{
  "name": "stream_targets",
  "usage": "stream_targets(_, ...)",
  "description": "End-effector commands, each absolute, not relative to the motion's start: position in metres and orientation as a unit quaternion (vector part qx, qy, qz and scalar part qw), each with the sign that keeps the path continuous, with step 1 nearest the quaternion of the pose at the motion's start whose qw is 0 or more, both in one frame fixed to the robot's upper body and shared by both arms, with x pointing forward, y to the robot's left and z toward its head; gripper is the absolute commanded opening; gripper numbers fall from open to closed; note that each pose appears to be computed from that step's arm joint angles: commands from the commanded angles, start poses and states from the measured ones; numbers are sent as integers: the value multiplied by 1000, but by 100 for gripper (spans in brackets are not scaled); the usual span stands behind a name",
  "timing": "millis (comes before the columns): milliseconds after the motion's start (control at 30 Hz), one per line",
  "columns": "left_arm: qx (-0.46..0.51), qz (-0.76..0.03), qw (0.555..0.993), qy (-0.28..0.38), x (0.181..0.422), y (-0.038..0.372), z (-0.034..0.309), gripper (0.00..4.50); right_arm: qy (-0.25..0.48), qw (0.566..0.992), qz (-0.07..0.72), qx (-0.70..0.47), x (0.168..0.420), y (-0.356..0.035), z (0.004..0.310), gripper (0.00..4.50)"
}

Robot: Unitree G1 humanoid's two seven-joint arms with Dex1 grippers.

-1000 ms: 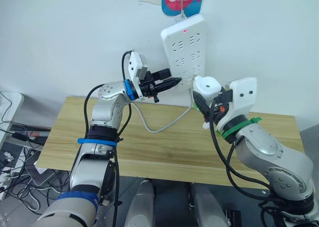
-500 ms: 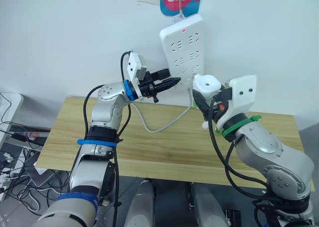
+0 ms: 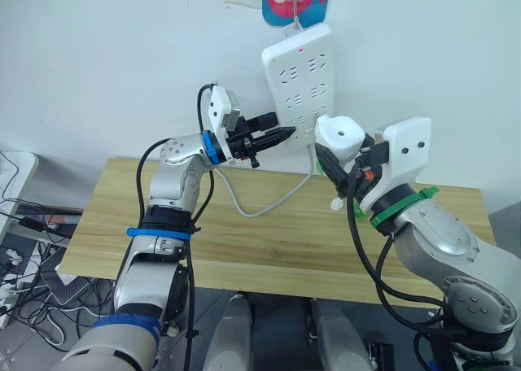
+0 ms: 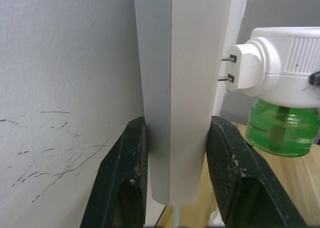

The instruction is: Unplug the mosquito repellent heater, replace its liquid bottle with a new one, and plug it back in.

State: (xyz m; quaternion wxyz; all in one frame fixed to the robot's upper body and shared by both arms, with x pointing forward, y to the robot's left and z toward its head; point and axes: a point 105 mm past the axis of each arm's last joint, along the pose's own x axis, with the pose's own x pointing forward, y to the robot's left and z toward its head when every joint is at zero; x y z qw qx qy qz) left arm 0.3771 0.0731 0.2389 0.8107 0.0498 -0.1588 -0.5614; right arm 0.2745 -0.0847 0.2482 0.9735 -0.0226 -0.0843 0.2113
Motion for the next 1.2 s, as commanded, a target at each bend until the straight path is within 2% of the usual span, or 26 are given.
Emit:
stream_targets(33,67,-562,805,-181,372,71,248,130,-114,972,205,-14,272,-88,260,293)
stream_targets(1200,69,-559,805,-186,369,71,250,130,-112,971,210,-34,283,-76,261,293)
